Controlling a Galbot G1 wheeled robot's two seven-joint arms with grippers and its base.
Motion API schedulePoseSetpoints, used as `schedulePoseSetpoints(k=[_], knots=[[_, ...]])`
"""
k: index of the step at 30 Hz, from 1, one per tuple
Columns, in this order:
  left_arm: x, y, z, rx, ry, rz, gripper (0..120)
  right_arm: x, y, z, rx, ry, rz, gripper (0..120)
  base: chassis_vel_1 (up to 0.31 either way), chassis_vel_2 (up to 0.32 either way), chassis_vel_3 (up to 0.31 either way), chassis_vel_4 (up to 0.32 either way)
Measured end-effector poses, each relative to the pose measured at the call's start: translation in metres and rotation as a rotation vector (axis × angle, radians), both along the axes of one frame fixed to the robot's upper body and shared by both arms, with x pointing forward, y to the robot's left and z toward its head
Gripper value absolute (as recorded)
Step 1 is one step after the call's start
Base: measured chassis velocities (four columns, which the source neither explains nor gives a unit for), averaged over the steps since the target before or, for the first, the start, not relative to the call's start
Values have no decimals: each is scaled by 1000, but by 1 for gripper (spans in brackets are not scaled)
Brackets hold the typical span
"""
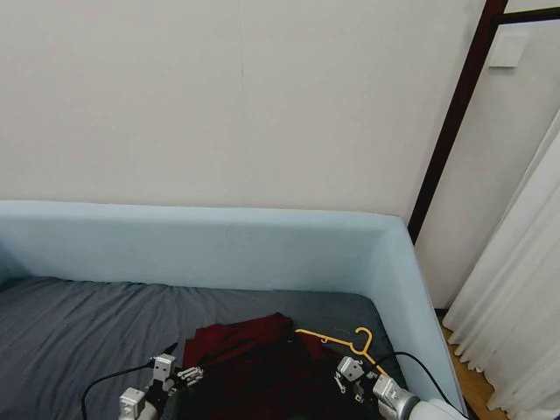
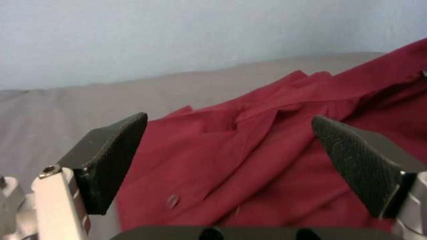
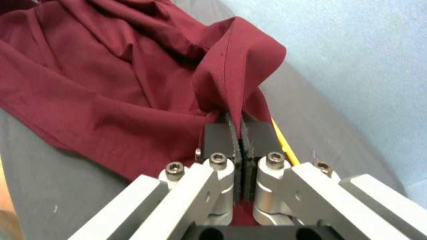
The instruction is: Pick up the clothes from the sofa and hang them on the clothes hanger.
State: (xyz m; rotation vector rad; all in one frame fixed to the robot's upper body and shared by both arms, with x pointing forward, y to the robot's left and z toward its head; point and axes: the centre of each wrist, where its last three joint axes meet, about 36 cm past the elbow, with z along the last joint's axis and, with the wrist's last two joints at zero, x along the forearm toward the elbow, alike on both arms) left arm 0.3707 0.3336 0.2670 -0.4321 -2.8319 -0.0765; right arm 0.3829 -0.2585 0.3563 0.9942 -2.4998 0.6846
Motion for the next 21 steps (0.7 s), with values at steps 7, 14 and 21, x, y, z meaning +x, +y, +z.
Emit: schedulePoseSetpoints(k=[7,14,21], knots=[[52,-19,-13,39,-10,3,88,1,-8,3,-7,-1,-19,0,0,0,0,0],[65,-45,-26,38,52,-9,64,0,-9,4,-4,11,-31,0,0,0,0,0],[67,-51,-47,78,76,-9,61,2,-8,8,10,15,-40,0,0,0,0,0]])
